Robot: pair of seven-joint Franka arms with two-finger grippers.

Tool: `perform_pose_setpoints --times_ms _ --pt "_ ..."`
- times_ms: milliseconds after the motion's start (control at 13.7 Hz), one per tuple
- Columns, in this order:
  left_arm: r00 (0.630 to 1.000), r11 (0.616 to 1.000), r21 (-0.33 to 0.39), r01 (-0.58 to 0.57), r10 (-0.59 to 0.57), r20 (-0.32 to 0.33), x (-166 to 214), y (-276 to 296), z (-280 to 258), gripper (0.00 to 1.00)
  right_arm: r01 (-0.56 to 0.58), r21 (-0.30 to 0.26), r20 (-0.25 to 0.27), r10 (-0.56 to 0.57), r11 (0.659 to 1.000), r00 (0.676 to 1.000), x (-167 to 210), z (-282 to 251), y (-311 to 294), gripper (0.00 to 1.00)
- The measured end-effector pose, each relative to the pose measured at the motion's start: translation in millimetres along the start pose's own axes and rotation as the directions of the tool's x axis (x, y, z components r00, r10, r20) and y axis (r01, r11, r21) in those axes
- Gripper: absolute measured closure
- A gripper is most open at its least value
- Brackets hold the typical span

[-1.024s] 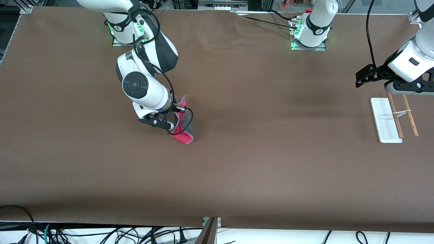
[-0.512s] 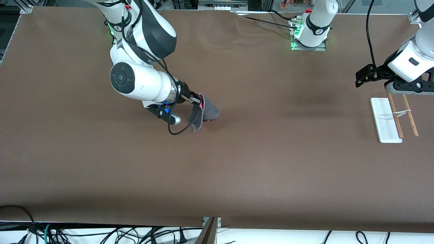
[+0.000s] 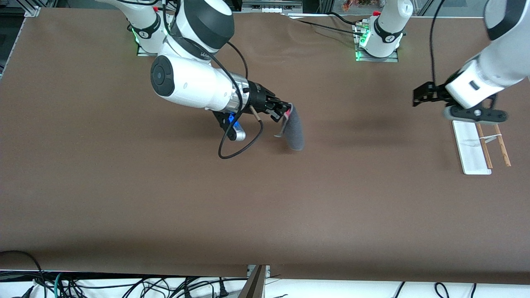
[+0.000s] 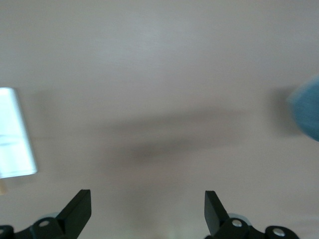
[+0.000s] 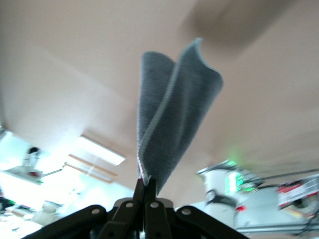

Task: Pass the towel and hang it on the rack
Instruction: 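Lift the towel with the right gripper while the left gripper approaches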

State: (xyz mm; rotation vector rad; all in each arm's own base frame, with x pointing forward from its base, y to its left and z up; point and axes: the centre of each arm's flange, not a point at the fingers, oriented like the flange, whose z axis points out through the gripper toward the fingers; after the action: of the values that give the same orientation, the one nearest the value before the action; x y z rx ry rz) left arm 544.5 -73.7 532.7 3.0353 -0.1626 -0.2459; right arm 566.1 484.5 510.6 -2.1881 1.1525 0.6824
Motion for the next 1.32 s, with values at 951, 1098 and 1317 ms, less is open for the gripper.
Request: perform_pose_setpoints --times_ms 951,1098,1317 --pt "0.895 0.714 -0.566 -0.411 0.433 -0.104 76.0 29.4 120.4 0.0 -0.172 0.179 0.066 0.163 0.969 0.985 -52.1 29.4 -7.6 0.99" --pt "0.841 0.618 -0.605 -0.502 0.511 -0.176 87.0 28.6 151.5 0.0 -0.176 0.183 0.068 0.166 0.967 0.984 -52.8 29.5 -7.8 0.99" --pt "0.725 0.449 -0.604 -0.658 0.594 -0.349 100.7 26.3 183.9 0.0 -0.176 0.182 0.07 0.166 0.967 0.984 -54.8 31.0 -7.2 0.99"
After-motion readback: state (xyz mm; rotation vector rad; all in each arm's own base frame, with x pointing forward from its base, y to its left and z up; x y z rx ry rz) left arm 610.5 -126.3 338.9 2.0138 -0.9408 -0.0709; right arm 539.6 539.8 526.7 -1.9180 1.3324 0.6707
